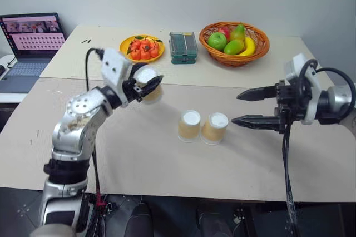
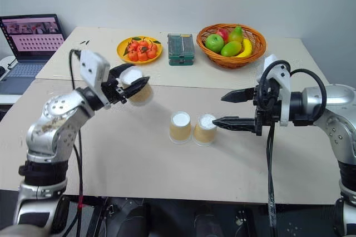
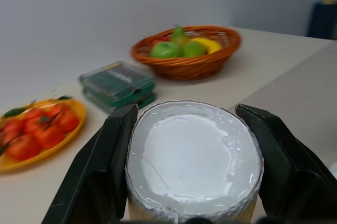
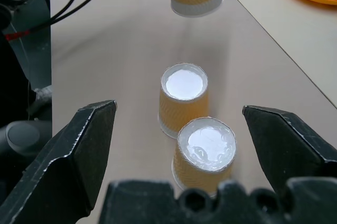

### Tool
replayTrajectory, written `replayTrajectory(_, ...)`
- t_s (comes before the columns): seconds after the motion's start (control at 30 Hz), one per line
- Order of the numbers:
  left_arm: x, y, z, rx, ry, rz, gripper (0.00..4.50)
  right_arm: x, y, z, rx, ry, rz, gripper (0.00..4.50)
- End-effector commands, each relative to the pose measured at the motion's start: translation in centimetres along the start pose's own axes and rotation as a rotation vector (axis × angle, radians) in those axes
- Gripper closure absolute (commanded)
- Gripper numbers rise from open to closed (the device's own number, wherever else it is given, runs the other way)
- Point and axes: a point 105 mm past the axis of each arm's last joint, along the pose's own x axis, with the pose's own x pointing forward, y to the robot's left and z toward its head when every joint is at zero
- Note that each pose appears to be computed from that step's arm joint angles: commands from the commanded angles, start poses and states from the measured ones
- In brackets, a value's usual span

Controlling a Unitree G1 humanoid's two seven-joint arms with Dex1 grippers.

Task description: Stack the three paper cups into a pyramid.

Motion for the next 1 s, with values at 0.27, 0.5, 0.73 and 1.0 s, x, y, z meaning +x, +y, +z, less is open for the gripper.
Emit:
replayTrajectory(0.27,4.4,-3.1,3.3,0.040,-0.019,-0.389,1.50,-0.9,1.4,0.5,-0.019,-0.050,-0.090,0.00)
replayTrajectory(0.5,6.5,-3.9,5.4,0.010,-0.063,-0.503,1.50,-1.3,2.2,-0.1,0.000,-0.067,-0.157,0.00)
replayTrajectory(0.73,7.7,-5.9,5.3,-0.018,-0.072,-0.584,1.50,-1.3,2.7,-0.1,0.005,-0.081,-0.190,0.00)
replayTrajectory(1.0,8.0,-7.6,4.3,-0.021,-0.055,-0.645,1.50,-1.5,3.4,-0.3,0.015,-0.084,-0.224,0.00)
